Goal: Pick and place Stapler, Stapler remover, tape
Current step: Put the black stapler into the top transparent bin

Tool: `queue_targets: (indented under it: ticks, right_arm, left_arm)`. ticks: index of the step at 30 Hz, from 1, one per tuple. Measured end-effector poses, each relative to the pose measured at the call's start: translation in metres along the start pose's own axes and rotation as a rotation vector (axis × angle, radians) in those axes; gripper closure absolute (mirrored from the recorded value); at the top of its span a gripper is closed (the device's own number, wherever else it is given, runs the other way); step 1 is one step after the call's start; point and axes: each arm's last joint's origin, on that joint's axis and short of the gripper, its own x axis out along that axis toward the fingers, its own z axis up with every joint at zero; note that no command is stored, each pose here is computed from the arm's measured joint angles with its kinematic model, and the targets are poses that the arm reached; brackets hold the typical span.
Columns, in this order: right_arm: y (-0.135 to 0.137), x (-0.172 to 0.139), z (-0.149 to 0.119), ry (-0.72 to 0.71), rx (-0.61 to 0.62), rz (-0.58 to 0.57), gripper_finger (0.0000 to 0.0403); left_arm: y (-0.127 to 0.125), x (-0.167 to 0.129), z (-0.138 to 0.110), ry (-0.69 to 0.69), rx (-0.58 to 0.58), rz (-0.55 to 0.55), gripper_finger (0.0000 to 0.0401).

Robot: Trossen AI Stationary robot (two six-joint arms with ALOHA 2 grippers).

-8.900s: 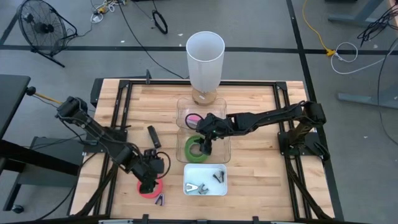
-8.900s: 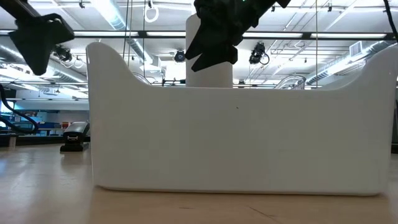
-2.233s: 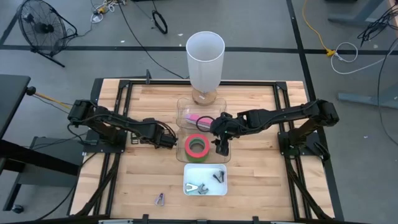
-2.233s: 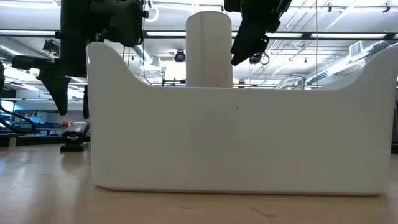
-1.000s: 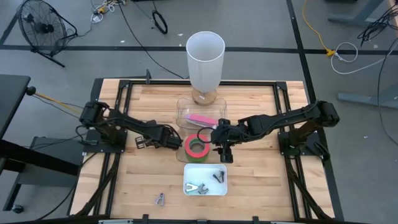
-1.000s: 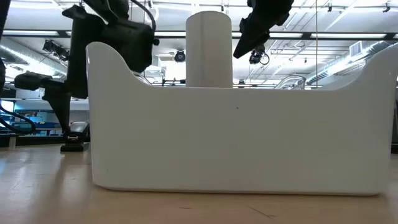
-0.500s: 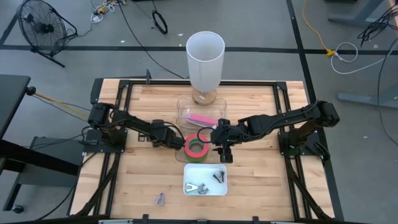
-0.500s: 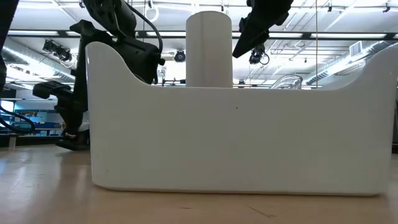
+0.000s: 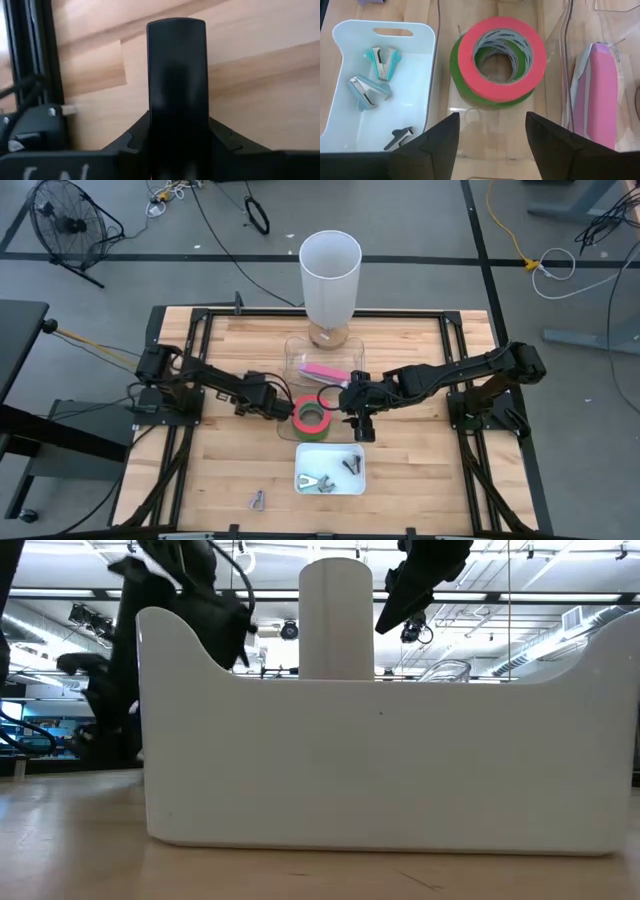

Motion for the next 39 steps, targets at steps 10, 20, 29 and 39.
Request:
queue_targets:
  ticks: [10, 20, 29, 39]
  right_arm:
    - [0.000, 0.000, 0.001, -0.006, 0.049, 0.001, 0.0175]
    - [0.015, 0.008, -0.012, 0.031, 0.112, 0.025, 0.0175]
    - [0.030, 0.017, -0.025, 0.048, 0.198, 0.041, 0.0175]
    - [0.043, 0.016, -0.028, 0.041, 0.225, 0.060, 0.0175]
  left_arm:
    - [0.011, -0.070, 0.019, -0.229, 0.148, -0.215, 0.0280]
    - [0.007, -0.131, 0.050, -0.482, 0.504, -0.321, 0.0280]
    - [0.001, -0.126, 0.100, -0.512, 0.848, -0.399, 0.0280]
    - [-0.001, -0.116, 0.140, -0.528, 1.015, -0.645, 0.0280]
